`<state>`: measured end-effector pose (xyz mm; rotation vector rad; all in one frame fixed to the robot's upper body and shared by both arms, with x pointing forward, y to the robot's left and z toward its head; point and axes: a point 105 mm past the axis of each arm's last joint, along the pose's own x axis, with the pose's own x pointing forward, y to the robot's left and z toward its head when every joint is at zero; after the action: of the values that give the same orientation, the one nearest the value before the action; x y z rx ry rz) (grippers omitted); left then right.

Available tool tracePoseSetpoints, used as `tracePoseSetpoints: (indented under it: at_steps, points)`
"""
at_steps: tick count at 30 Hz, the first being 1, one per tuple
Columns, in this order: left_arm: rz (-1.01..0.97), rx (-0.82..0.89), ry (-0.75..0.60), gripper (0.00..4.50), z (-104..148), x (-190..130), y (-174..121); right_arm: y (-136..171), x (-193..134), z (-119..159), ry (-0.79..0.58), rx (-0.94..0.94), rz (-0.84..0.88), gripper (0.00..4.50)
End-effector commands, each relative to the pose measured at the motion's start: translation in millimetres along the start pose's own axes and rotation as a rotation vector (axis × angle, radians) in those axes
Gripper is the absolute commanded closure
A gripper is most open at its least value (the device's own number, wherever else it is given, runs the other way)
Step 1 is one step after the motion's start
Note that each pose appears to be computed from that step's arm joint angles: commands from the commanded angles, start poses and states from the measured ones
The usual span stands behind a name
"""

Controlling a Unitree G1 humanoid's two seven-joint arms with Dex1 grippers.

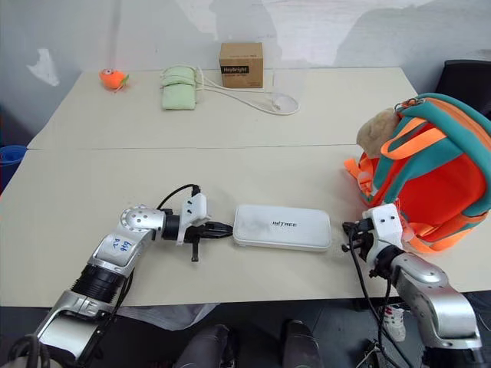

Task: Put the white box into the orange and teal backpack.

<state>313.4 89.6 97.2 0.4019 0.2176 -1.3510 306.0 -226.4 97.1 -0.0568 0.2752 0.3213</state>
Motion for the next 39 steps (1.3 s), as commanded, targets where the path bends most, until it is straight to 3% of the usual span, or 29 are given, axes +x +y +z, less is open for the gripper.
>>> tracePoseSetpoints:
  at_steps: [1, 5, 8, 14, 20, 24, 29, 33, 36, 39]
  points:
    - [0.002, 0.002, -0.045, 4.47, 13.3, -3.8, -2.1, 3.8, 4.6, 9.0, -0.025, -0.008, 0.012, 4.5]
    - [0.04, -0.138, -0.011, 4.47, 0.8, -19.4, 4.2, 0.4, 2.0, 8.6, -0.018, -0.018, 0.0, 4.5]
    - [0.07, -0.463, -0.064, 3.86, -2.0, -35.3, 14.4, -3.5, -0.9, 6.2, -0.006, -0.04, -0.014, 4.5]
    - [-0.126, -0.943, -0.192, 1.98, 28.8, -50.3, 1.8, 1.3, -0.7, 4.0, 0.004, -0.057, 0.007, 4.5]
    - [-0.137, -1.021, -0.002, 0.1, 7.1, -26.1, -17.9, 9.5, 3.8, 7.6, -0.013, -0.07, 0.034, 4.5]
    - [-0.123, -1.038, 0.067, 0.1, -6.6, 3.5, -19.3, 22.0, 10.3, 13.1, -0.043, -0.026, 0.079, 4.5]
    - [-0.121, -1.083, 0.003, 0.1, 10.2, 37.3, -5.0, 43.7, 13.0, 14.8, -0.05, -0.016, 0.176, 4.5]
    - [-0.122, -1.115, -0.043, 0.1, 20.8, 41.9, 3.9, 49.9, 10.9, 10.1, -0.044, -0.013, 0.189, 4.5]
    - [-0.151, -1.132, -0.102, 0.67, 30.0, 34.1, 7.0, 48.3, 8.0, 6.6, -0.042, -0.009, 0.175, 4.5]
    - [-0.171, -1.118, -0.112, 1.63, 31.9, 24.5, 4.4, 42.4, 2.7, 4.3, -0.041, -0.012, 0.14, 4.5]
